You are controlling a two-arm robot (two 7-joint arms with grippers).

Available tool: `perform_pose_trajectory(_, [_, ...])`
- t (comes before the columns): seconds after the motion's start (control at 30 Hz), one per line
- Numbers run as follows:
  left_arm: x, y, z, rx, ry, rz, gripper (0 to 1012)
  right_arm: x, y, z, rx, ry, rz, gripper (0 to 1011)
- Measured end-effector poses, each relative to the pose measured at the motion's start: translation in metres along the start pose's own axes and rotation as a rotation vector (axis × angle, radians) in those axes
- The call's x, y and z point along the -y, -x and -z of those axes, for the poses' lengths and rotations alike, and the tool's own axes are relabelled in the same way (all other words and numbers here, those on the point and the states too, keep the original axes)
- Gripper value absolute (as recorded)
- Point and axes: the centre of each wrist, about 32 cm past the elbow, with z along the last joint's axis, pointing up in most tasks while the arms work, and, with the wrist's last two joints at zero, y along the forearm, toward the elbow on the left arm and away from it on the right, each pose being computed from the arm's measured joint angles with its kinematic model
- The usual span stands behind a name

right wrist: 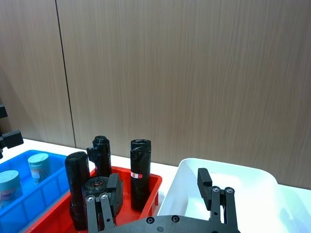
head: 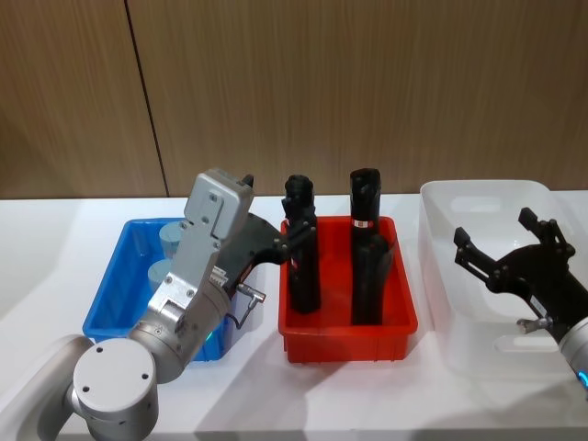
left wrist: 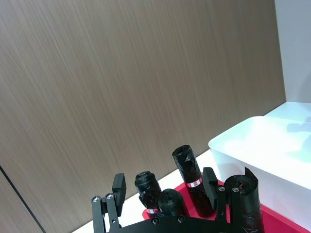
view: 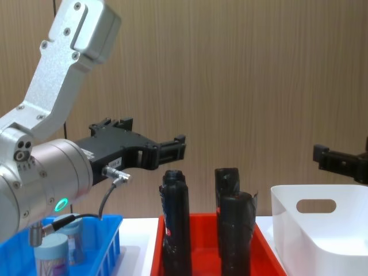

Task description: Pick the cotton swabs from the blue box and place them into the white box.

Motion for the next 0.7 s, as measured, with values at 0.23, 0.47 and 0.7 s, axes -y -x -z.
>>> perform_pose_trajectory(0.23, [0.0, 0.0, 0.0, 0.0, 0.0, 0.0, 1004, 0.0, 0.0, 0.0, 0.0, 0.0, 0.0, 1002])
perform_pose_trajectory(0.47, [0.0001, 0.0002, 0.0, -0.002, -0.003, 0.0, 1004, 0.0, 0.0, 0.0, 0.0, 0.0, 0.0, 1002])
perform_pose_trajectory(0.7, [-0.0006, 0.002, -0.0009, -0.027, -0.029, -0.017, 1004, 0.0, 0.0, 0.0, 0.0, 0.0, 0.0, 1002])
